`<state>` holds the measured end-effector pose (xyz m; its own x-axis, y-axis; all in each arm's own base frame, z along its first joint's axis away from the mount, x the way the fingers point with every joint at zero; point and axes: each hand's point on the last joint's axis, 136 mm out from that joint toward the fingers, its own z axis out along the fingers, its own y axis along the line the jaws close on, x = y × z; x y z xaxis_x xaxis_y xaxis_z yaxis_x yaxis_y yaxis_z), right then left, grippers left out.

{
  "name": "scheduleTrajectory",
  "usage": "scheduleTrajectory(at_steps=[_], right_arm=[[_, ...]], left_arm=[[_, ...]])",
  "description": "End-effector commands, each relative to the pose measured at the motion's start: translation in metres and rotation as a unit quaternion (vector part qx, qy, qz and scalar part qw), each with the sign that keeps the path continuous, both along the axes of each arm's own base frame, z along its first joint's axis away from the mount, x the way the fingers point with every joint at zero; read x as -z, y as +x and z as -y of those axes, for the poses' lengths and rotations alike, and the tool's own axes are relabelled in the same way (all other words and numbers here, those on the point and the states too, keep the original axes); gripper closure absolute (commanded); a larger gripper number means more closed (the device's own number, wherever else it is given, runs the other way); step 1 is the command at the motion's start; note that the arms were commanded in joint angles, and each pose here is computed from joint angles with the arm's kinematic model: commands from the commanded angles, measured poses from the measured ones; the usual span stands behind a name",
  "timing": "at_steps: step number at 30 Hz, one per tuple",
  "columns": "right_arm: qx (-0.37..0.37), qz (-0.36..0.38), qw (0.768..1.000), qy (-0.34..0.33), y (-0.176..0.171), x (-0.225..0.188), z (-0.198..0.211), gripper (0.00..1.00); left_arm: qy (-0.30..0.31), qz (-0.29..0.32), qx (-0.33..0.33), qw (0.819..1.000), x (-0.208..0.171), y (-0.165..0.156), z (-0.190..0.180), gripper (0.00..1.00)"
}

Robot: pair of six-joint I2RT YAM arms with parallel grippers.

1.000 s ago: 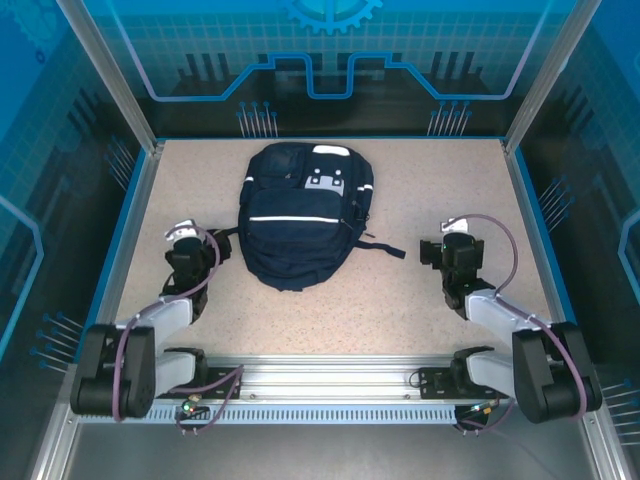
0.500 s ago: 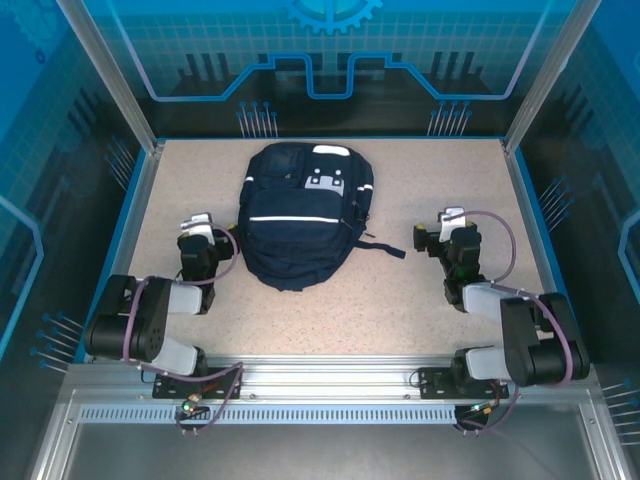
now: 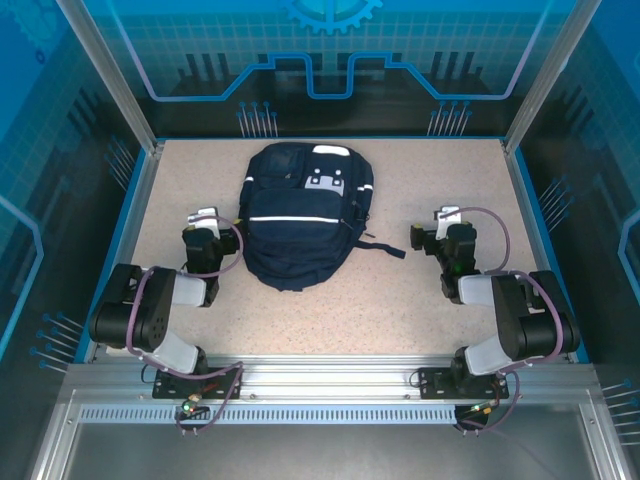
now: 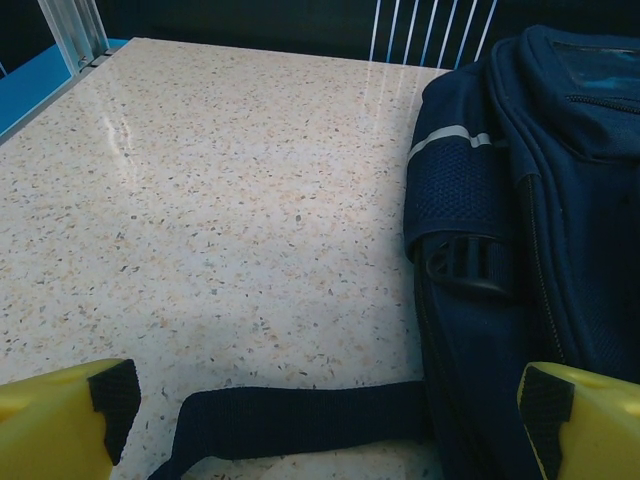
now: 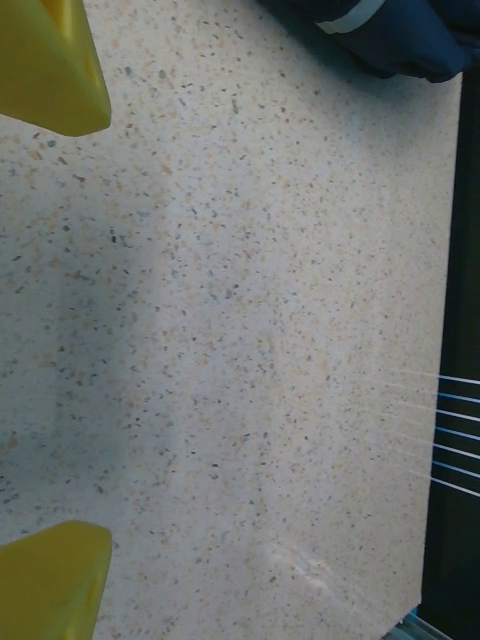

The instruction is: Pack books, pencil case, and school supplies into a backpack

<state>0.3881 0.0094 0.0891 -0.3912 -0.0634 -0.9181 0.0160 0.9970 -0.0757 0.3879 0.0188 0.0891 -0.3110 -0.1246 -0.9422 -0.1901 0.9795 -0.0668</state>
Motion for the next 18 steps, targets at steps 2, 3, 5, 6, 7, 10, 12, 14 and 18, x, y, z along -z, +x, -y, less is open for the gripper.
scheduleTrajectory(at_steps=[2,3,5,6,7,10,12,14,18], right_arm=[[0.009,0.012,1.000,0.000,0.006,-0.007,0.000,0.00],[0.009,0.012,1.000,-0.001,0.006,-0.007,0.000,0.00],[0.009,0.013,1.000,-0.001,0.006,-0.007,0.001,0.00],[0.009,0.012,1.000,-0.001,0.006,-0.007,0.001,0.00],[0.009,0.012,1.000,-0.001,0.006,-0.007,0.001,0.00],[0.009,0.012,1.000,-0.001,0.006,-0.007,0.001,0.00],[0.009,0.012,1.000,-0.001,0.006,-0.007,0.000,0.00],[0.009,0.013,1.000,0.000,0.006,-0.007,0.001,0.00],[-0.043,0.026,0.999,0.000,0.001,-0.009,-0.016,0.00]], left_arm=[[0.013,0.013,0.010,1.000,-0.009,0.006,0.003,0.01],[0.012,0.009,0.019,1.000,-0.007,0.007,0.006,0.01],[0.013,0.012,0.021,1.000,-0.008,0.007,0.007,0.01],[0.015,0.012,0.022,1.000,-0.008,0.007,0.008,0.01],[0.019,0.013,0.023,0.999,-0.008,0.006,0.009,0.01],[0.018,0.011,0.023,1.000,-0.008,0.007,0.009,0.01],[0.018,0.010,0.023,1.000,-0.008,0.007,0.009,0.01],[0.014,0.009,0.020,1.000,-0.007,0.007,0.007,0.01],[0.014,0.011,0.009,1.000,-0.008,0.006,0.003,0.01]])
